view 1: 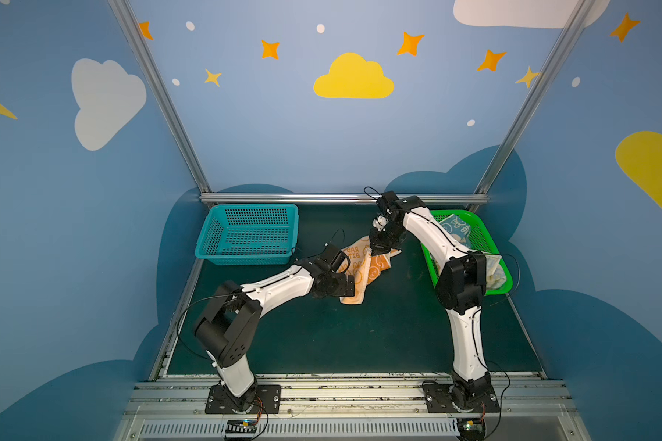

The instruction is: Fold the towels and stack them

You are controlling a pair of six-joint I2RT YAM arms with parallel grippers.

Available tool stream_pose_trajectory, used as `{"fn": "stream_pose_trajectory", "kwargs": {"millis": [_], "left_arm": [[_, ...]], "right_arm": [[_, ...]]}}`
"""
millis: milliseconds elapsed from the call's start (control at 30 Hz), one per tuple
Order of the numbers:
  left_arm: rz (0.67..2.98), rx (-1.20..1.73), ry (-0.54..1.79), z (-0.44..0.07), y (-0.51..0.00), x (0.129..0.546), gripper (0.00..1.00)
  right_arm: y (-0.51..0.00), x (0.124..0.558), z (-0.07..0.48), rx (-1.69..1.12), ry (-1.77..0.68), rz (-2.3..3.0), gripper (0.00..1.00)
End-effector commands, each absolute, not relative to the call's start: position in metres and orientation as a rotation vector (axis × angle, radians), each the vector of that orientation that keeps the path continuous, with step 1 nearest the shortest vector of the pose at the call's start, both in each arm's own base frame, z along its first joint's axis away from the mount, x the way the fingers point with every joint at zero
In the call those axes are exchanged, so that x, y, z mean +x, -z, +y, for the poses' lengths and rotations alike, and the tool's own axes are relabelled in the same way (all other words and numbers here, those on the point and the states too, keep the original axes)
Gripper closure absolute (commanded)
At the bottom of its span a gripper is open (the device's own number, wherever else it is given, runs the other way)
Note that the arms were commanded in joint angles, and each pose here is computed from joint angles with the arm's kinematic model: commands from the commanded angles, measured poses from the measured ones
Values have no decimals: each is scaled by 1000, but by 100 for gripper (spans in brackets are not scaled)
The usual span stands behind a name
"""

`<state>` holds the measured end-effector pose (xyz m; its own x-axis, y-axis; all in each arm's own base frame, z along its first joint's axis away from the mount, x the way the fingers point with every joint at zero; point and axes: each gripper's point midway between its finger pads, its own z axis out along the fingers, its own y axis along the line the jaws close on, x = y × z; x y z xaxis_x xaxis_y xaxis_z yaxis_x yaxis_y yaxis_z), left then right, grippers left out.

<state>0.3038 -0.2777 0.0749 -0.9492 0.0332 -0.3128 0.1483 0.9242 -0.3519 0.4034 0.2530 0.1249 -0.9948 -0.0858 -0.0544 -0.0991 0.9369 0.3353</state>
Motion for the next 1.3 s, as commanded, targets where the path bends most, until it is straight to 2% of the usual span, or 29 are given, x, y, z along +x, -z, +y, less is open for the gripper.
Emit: {"fn": "stream_pose_trajectory", "kwargs": {"millis": [0,300,633,833,933,1067,1167,1267], "left_arm": [[2760,274,556,-295,-75,295,1],[2830,401,349,-313,-41,280,2],[2930,324,-59,-271,-9,290,19],[2936,255,-182,-232,-10,310,22],[2929,256,-246,-211,-14,322,22],[2874,332,-225,-209,-30,325,17],[2839,303,-161,-209,-46,320,7],[2811,270,-118,-208,-58,308,6]], "right_arm": [[-115,402,252,-137,-551,3077,100],[-88,392,232,-50,-586,3120,100],[-77,376,222,-9,-602,3148,100],[-65,365,234,47,-661,3162,100],[-58,358,247,42,-672,3178,100],[-53,352,261,23,-682,3197,100],[-55,350,266,5,-681,3198,100],[-63,349,268,-4,-697,3182,88]]}}
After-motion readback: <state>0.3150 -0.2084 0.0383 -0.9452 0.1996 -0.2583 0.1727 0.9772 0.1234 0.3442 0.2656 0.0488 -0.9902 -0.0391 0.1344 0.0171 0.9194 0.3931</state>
